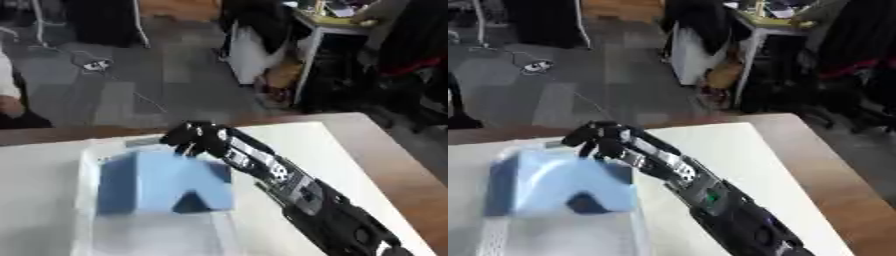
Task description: Pick up objects on the table and place them in the box.
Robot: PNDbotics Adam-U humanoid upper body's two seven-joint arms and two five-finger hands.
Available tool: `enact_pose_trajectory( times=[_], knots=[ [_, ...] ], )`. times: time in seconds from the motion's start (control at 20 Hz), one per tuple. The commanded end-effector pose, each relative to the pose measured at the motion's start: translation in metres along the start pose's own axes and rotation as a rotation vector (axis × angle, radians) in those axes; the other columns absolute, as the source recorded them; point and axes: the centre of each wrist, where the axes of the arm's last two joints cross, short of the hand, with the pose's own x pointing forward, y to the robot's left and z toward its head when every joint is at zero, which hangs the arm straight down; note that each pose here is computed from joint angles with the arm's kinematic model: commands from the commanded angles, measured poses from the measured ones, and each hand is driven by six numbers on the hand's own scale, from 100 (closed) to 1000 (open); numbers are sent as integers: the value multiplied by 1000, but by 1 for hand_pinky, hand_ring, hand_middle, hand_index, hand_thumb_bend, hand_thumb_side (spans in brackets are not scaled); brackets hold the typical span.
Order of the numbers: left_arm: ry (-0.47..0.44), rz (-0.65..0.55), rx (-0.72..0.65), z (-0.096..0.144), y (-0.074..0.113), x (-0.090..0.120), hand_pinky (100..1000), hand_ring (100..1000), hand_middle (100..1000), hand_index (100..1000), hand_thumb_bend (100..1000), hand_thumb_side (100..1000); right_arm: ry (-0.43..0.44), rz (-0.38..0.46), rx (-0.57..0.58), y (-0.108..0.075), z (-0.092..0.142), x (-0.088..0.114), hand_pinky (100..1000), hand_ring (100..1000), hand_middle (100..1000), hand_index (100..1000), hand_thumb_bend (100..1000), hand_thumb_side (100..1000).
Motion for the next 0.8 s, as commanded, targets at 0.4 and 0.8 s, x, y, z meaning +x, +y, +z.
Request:
enact_pose_trajectory(
  times=[0.4,0.8],
  knots=[
    [-28,-16,-1,-8,4,6,393,536,652,713,835,835,20,153,-35,-12,-3,8,589,845,930,972,261,1000],
    [-12,-28,-10,-3,5,4,392,535,651,713,834,834,42,93,-161,-15,25,5,484,798,895,942,100,1000]
  ],
)
